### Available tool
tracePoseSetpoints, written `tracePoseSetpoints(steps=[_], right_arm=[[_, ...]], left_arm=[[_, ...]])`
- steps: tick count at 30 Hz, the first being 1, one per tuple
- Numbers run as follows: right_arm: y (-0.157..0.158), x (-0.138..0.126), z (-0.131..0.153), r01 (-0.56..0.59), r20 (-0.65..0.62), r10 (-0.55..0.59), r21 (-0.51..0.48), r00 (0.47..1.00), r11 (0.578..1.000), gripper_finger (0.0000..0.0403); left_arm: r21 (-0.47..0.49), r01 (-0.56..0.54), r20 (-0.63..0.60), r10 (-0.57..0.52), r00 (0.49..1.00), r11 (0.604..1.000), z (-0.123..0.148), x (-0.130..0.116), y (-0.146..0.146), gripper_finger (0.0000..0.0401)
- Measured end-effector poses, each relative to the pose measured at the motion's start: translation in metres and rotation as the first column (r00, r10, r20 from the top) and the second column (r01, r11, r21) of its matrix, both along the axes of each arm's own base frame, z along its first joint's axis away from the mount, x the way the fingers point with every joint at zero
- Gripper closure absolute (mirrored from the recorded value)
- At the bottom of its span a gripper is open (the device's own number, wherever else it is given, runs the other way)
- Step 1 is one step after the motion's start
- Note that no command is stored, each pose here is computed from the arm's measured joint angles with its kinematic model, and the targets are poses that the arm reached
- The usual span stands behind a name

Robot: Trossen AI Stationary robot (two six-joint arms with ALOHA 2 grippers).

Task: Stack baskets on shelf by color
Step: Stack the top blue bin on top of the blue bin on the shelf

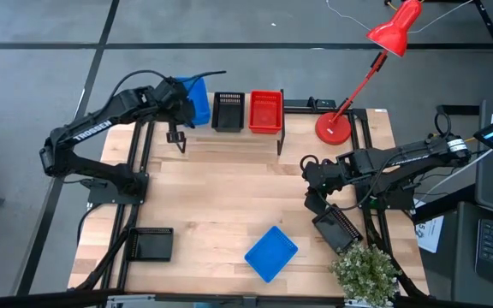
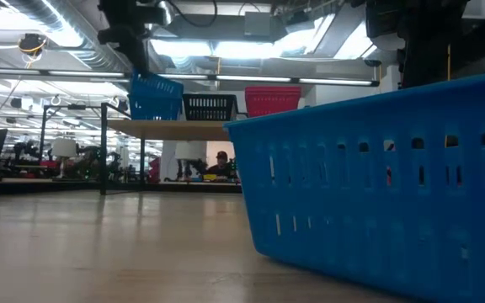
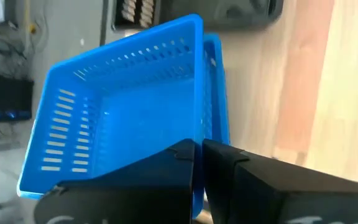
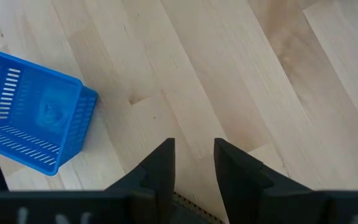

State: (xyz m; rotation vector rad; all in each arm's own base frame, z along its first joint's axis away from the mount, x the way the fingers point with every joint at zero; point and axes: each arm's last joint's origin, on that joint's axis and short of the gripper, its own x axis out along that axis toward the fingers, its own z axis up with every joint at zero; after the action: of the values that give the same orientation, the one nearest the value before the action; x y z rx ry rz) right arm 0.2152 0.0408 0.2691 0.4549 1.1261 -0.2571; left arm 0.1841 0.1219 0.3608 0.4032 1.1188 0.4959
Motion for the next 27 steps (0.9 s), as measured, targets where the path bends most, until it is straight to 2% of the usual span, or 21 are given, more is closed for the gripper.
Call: tracePoseSetpoints(steps=[5,10,20,27], right_arm=[[0.0,0.0,0.0,0.0,0.0,0.0,0.0,1.0,1.0,0.0292],[0.0,0.0,0.0,0.0,0.0,0.0,0.0,1.0,1.0,0.0292],[0.0,0.0,0.0,0.001,0.0,-0.001,0.0,1.0,1.0,0.0292],[0.0,0.0,-0.0001,0.002,0.0,-0.002,0.001,1.0,1.0,0.0292]], left_arm=[[0.03,0.025,0.032,-0.026,0.999,0.999,0.0019,0.0038,0.0018,0.0396],[-0.018,0.028,0.048,-0.027,0.998,0.999,0.0003,0.0031,0.0005,0.0394],[-0.076,0.045,0.019,-0.044,0.999,0.996,-0.0034,0.0002,-0.0026,0.0324],[-0.108,0.034,-0.009,-0.035,0.999,0.994,-0.0058,-0.0027,-0.0046,0.0315]])
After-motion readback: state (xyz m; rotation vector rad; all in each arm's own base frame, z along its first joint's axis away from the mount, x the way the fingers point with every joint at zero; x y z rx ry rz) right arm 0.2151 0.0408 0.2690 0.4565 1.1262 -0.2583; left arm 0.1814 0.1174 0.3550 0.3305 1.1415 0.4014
